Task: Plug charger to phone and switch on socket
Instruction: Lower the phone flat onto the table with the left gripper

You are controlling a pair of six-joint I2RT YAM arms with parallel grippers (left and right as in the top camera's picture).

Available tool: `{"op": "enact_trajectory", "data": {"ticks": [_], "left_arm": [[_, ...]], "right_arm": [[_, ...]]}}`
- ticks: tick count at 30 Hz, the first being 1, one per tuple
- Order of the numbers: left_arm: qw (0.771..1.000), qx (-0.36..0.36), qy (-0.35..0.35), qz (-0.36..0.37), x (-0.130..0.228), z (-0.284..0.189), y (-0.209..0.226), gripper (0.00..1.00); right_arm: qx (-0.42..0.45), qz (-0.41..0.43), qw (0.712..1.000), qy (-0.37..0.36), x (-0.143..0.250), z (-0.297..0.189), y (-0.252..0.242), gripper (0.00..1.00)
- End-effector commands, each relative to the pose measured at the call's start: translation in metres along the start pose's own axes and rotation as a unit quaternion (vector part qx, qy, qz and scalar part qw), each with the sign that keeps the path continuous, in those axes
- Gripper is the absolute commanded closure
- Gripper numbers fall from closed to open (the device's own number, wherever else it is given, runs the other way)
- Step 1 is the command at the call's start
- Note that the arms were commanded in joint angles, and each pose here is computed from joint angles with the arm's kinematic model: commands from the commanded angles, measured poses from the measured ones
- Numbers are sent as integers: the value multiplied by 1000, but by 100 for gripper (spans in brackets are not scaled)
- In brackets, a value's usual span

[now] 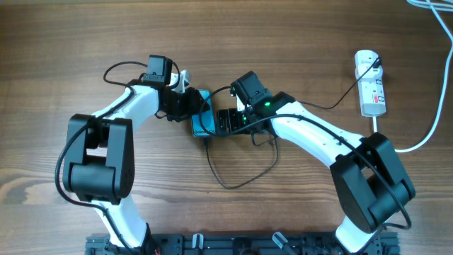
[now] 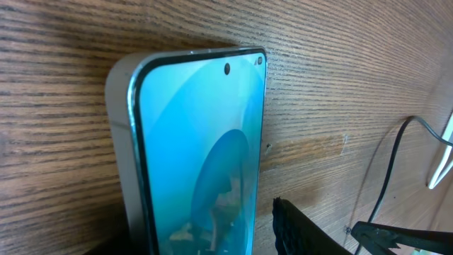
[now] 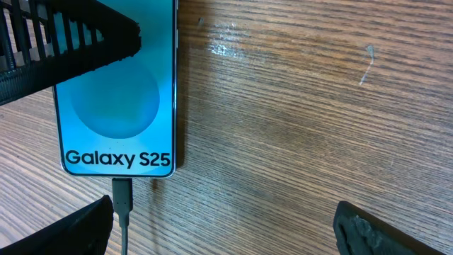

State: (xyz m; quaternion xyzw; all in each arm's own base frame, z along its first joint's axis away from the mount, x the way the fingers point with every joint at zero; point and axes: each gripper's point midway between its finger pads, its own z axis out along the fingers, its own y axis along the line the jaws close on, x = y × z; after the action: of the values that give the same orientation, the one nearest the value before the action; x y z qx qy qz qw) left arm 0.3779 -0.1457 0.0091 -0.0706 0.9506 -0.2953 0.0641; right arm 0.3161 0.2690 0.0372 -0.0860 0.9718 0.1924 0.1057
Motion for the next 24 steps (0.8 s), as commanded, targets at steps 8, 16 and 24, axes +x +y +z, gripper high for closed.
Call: {"op": "enact_trajectory", "data": {"ticks": [8,16,24], "left_arm": [[1000,-1,-15,11,-7,-7,-6,45],[1000,-1,-15,11,-7,-7,-6,46],[1000,-1,-15,11,-7,-7,-6,56]], "right_arm": [[-1,-9,1000,-21,-9,-10,5,0],[-1,-8,1000,-21,-9,-10,5,0],[-1,-8,1000,-21,-9,-10,5,0]]}}
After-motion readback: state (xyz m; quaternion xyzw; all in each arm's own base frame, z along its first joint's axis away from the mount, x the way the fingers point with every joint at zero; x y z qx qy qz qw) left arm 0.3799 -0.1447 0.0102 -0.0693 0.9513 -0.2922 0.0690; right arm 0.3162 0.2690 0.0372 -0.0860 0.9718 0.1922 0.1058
